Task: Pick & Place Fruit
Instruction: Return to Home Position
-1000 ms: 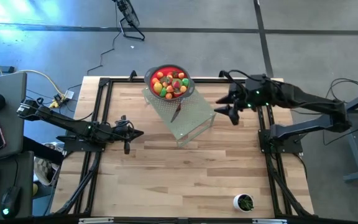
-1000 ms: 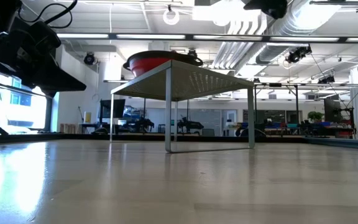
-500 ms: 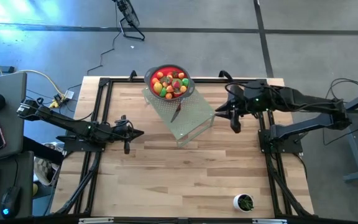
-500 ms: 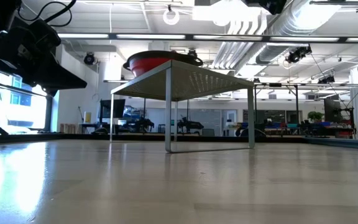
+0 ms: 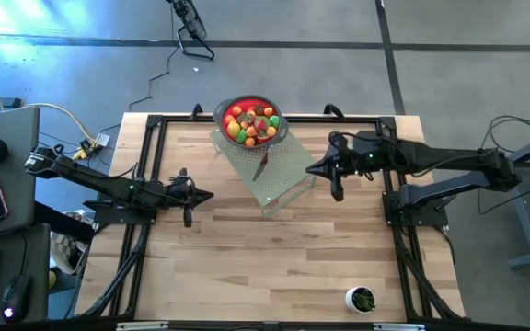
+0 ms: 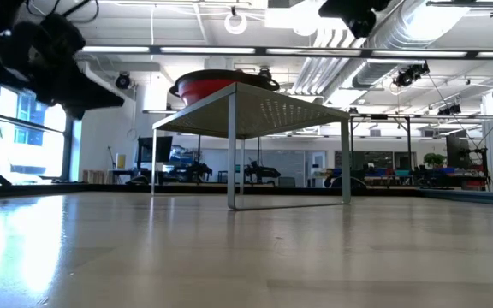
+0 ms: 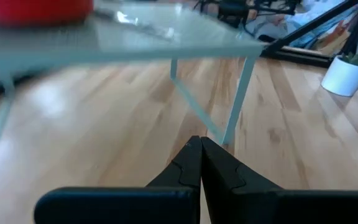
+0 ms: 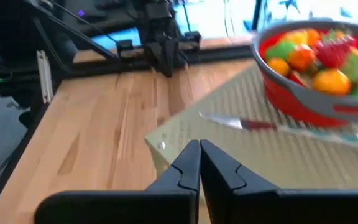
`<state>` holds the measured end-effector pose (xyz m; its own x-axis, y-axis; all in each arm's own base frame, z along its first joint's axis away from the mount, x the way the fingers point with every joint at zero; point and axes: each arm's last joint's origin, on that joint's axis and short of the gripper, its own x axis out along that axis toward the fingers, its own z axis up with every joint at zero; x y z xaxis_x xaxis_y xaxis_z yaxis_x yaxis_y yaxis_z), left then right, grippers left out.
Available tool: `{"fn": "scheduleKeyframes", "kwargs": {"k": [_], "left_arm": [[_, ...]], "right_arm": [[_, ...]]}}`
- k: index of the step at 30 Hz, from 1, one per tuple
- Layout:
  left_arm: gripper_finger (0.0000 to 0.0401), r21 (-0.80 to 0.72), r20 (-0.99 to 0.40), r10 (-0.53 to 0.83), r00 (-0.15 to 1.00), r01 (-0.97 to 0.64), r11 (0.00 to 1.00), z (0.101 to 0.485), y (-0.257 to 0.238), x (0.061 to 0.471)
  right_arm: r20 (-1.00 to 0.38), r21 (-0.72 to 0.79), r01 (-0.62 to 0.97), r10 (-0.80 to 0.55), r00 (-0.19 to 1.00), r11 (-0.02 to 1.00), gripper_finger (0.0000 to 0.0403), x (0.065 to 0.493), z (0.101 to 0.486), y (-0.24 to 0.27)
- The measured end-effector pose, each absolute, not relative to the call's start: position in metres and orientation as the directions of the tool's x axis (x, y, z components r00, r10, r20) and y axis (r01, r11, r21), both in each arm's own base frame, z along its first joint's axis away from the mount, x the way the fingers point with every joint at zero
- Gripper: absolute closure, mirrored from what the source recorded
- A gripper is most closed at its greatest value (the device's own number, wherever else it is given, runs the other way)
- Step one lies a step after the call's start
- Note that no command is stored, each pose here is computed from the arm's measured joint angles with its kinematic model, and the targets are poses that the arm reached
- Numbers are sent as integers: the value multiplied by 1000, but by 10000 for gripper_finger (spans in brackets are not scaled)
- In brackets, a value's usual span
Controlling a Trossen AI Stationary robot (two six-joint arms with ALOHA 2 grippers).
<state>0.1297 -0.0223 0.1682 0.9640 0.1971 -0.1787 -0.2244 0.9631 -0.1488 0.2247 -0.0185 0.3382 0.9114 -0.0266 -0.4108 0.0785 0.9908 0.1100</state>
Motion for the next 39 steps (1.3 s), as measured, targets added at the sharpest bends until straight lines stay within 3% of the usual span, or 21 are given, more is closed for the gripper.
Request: {"fn": "scheduleKeyframes", "kwargs": {"k": [6, 11, 18, 23, 39], "left_arm": [[401, 56, -105, 195, 975, -190, 980, 193, -23, 132], [401, 126, -92, 234, 968, -222, 967, 197, -20, 126], [401, 95, -88, 234, 968, -226, 969, 198, -16, 110], [401, 76, -58, 223, 973, -219, 973, 201, -13, 100], [401, 62, -76, 220, 973, -216, 974, 195, -8, 82]], "right_arm": [[-271, 61, 19, -2, 963, 998, 400, 231, 312, -12], [-225, 65, 17, -2, 974, 998, 400, 224, 293, -11], [-128, 62, -11, 19, 992, 998, 400, 204, 277, -4], [-96, 54, 54, -49, 994, 997, 401, 186, 273, -2], [-141, 66, 124, -114, 983, 990, 401, 142, 277, -3]]}}
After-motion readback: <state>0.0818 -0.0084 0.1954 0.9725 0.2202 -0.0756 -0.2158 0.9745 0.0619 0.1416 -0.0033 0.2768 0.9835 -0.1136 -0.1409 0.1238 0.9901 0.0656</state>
